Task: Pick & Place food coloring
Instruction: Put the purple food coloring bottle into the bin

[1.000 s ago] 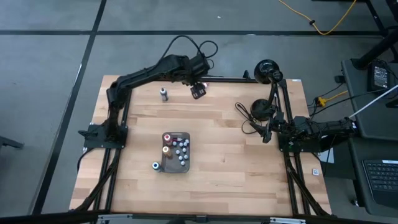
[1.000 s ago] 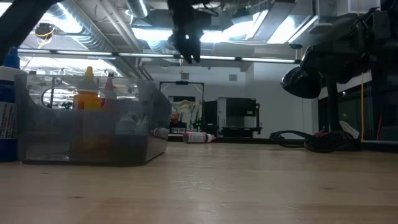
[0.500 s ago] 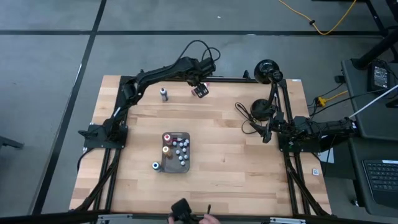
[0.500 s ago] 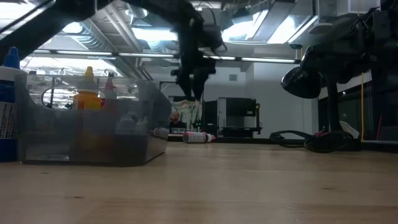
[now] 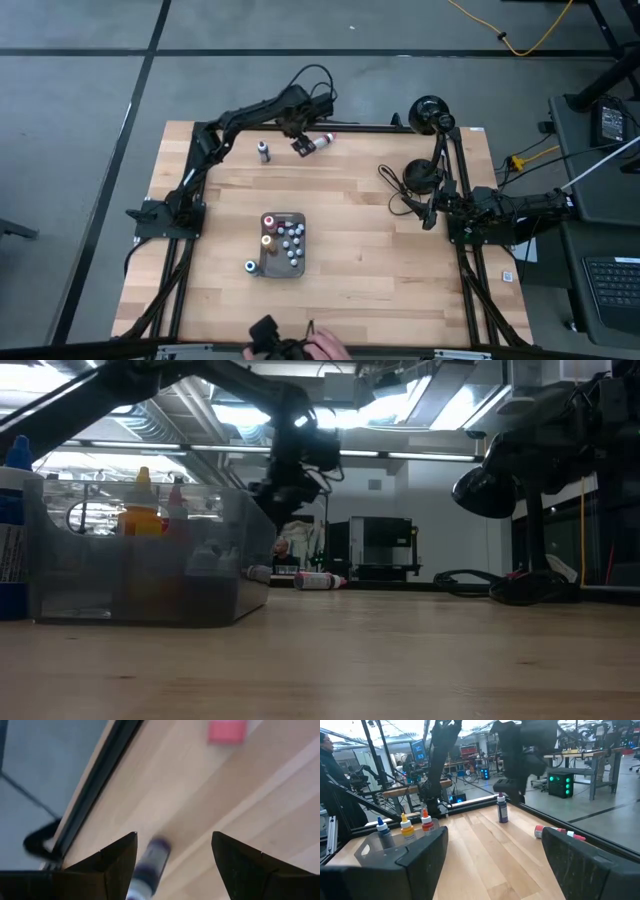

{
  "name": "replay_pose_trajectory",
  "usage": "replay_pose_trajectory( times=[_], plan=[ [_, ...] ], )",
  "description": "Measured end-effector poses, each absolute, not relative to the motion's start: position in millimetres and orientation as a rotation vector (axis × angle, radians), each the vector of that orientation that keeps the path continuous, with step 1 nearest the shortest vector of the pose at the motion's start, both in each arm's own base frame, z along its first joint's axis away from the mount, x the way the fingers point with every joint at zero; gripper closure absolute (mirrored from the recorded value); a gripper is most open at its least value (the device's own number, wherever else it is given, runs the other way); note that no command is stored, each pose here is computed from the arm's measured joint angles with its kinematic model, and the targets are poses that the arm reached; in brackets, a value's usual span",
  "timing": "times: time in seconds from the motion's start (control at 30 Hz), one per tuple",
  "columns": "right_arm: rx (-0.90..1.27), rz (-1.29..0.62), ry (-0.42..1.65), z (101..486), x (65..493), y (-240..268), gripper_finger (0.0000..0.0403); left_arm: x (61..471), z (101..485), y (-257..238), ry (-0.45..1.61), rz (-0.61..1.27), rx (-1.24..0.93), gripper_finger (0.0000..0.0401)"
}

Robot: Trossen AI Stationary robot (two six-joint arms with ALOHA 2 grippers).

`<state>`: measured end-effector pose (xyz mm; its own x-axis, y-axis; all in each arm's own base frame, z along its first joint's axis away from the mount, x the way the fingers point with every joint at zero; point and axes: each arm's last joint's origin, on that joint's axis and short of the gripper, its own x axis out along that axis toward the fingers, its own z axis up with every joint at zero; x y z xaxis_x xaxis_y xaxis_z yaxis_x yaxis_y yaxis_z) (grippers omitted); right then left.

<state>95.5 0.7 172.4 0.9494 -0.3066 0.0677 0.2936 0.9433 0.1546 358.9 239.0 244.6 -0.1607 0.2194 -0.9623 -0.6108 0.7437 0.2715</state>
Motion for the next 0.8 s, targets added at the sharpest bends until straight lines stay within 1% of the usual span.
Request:
replay_pose_trajectory(
  times=[0.23,0.47,0.67,0.8],
  plan=[
    [0.144,-0.306,-0.091,172.5,95.5,0.7,0.008,342.5,248.7,240.9,1.664,0.769,-0.394,0.015],
    [0.144,-0.306,-0.091,172.4,95.5,0.7,0.008,333.8,255.2,247.9,1.633,0.725,-0.476,0.015],
    [0.144,-0.306,-0.091,172.4,95.5,0.8,0.008,316.0,242.6,246.5,1.703,0.704,-0.537,0.015],
    [0.144,-0.306,-0.092,172.5,95.5,0.8,0.008,301.8,239.1,244.5,1.704,0.721,-0.506,0.015]
  ],
)
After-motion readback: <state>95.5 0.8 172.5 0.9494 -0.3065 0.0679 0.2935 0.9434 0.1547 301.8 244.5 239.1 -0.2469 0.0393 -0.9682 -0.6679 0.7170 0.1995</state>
